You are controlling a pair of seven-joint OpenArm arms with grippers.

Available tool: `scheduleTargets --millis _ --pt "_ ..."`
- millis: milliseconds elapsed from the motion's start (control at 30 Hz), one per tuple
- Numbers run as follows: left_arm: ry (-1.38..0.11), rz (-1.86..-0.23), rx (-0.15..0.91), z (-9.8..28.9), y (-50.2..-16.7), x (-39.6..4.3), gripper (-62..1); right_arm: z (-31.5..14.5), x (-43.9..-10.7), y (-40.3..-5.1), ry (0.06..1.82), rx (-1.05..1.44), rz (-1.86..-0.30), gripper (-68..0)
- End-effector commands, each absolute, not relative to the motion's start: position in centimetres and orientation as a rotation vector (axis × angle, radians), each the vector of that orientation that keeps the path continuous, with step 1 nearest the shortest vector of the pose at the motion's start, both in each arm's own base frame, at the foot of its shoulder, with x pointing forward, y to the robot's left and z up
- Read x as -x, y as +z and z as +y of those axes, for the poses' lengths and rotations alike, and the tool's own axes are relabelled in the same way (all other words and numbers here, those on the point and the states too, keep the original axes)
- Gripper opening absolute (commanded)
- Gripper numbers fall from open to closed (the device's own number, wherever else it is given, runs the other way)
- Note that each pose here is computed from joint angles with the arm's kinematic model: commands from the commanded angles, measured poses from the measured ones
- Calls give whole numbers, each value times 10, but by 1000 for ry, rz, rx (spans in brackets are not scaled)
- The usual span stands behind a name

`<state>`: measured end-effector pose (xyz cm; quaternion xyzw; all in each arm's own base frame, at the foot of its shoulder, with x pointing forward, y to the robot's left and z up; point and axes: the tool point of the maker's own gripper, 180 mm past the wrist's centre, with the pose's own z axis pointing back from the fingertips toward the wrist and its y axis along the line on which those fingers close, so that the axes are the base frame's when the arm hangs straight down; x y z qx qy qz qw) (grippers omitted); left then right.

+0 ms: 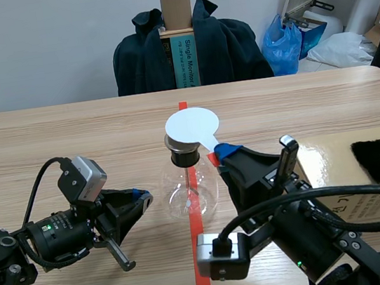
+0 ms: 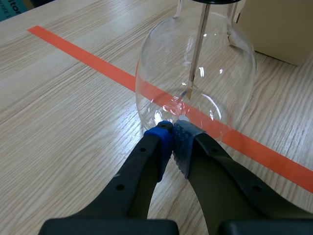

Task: Do the electroscope experiment.
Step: 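Move the plate toward and away from the electroscope, then put the plate down on the right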

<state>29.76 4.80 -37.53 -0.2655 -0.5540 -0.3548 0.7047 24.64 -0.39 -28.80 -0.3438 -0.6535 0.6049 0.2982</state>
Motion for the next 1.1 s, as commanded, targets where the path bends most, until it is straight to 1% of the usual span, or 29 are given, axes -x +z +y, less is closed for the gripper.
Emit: scheduleTargets --millis 0,167,367,433,533,600,667,800,867,933,1067 --pt "-788 -1276 611 42 -362 -303 -582 -7 -252 -277 1593 950 -1765 -669" --pt "-788 -1276 611 42 -362 -303 -582 -10 -254 -277 1581 960 -1754 -669" --pt "-789 -1274 610 44 -362 -303 -581 -24 -263 -277 1511 1019 -1689 -669" --pt "-789 -1270 606 46 -363 -303 -559 -30 -266 -276 1482 1041 -1663 -669" --pt "-755 -1282 613 53 -360 -303 -493 -39 -270 -276 1444 1070 -1627 -669" --pt "-735 -1309 626 59 -353 -301 -425 -44 -273 -276 1420 1088 -1604 -669" --pt "-730 -1325 641 65 -347 -294 -335 -49 -275 -276 1396 1105 -1582 -669" --pt "-711 -1378 688 75 -328 -275 -111 -58 -278 -276 1356 1133 -1544 -669" --pt "-691 -1410 705 81 -316 -266 -35 -61 -279 -276 1341 1143 -1531 -669" --pt "-682 -1425 711 87 -306 -258 10 -64 -279 -276 1330 1150 -1521 -669" --pt "-710 -1412 724 91 -291 -233 14 -65 -280 -275 1321 1154 -1518 -669"
